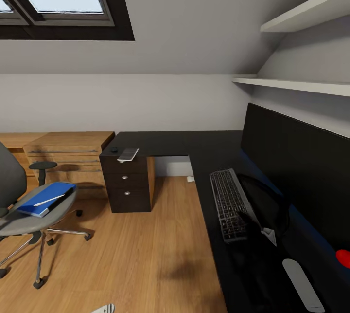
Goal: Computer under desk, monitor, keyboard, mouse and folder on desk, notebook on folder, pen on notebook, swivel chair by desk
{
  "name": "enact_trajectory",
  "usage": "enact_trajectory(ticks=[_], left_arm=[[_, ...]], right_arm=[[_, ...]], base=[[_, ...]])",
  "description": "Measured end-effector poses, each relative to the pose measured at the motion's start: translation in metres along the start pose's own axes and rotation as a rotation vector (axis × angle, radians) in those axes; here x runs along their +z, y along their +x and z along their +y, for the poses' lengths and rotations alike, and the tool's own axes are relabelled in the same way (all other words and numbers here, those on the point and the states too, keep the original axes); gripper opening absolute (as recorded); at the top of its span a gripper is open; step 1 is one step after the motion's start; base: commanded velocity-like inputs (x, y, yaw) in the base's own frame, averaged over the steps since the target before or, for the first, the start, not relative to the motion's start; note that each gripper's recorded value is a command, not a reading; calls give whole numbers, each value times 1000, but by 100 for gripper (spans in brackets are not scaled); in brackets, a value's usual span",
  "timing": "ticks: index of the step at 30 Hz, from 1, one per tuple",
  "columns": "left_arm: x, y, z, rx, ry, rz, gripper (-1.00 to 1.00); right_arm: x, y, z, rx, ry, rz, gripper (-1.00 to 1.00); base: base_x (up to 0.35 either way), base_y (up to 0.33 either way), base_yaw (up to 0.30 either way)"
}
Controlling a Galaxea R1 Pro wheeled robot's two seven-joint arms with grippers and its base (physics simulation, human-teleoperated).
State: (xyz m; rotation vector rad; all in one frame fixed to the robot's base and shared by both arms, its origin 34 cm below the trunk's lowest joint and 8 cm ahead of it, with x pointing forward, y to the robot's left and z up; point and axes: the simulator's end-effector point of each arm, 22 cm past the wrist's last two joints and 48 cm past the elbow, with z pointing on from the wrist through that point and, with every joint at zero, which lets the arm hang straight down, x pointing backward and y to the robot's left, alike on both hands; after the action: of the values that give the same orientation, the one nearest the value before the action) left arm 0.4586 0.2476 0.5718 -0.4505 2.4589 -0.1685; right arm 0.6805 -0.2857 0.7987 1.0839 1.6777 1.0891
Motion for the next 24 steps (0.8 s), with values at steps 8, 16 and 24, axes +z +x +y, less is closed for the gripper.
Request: enact_trajectory(ticks=[8,16,24], left_arm=[[0,0,0,-1,1,0,100],[0,0,0,-1,2,0,100],[0,0,-1,-1,2,0,100]], right_arm=[[0,0,0,0,0,0,100],[0,0,0,0,0,0,100],[0,0,0,0,0,0,100]], base=[[-45,-10,0],[-119,-64,0],[-5,-3,0]])
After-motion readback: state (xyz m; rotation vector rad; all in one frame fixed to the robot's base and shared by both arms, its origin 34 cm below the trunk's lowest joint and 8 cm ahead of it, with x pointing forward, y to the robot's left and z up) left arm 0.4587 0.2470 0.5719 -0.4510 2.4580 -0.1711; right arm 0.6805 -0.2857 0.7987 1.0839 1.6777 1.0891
